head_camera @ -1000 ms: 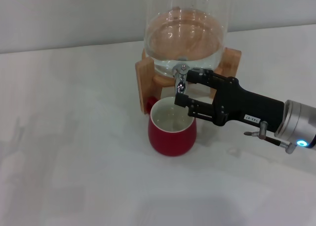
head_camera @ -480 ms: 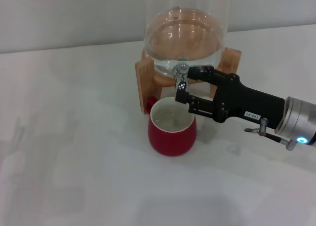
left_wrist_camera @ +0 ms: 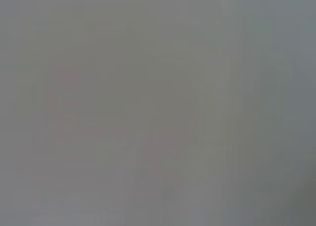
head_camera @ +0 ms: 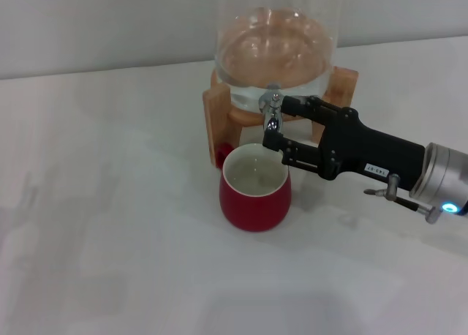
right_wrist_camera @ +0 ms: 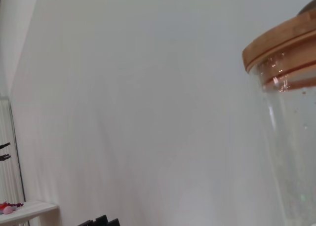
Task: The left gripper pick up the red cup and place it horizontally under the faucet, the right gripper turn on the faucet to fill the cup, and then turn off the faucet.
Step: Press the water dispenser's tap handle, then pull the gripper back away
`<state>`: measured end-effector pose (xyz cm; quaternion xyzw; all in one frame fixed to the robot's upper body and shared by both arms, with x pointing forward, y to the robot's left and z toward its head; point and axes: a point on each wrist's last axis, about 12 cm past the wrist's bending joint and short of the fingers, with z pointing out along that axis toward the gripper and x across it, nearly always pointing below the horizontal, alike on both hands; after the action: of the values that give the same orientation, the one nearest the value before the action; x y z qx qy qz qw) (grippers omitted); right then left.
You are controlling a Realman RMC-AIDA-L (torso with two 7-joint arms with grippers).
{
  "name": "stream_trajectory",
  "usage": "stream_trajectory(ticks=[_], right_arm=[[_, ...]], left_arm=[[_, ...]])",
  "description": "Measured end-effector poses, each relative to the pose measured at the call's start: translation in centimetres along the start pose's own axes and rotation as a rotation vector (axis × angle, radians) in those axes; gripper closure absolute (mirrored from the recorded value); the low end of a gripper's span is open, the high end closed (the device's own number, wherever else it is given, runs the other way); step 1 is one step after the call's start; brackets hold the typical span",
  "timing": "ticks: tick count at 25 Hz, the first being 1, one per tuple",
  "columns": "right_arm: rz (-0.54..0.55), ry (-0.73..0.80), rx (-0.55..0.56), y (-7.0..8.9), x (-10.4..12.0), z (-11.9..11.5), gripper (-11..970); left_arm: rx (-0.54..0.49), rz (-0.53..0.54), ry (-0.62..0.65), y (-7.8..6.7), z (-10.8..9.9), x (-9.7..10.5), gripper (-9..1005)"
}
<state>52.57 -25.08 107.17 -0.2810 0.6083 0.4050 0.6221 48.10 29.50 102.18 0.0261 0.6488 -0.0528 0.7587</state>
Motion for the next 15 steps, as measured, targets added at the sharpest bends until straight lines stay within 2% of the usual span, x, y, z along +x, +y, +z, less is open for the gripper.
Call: stream_trajectory(ticks=[9,15], right_arm=[[0.026,-0.032,-0.024,1.3,0.5,-1.4,195],[0.017,-0.11,-0.019,1.2,-0.5,-2.8,195]], left_arm=[[0.001,0.0,-0.002,0.0,0.1,0.0,107],[-0.008,-0.001,-0.003,0.1,0.1,-0.1,107]])
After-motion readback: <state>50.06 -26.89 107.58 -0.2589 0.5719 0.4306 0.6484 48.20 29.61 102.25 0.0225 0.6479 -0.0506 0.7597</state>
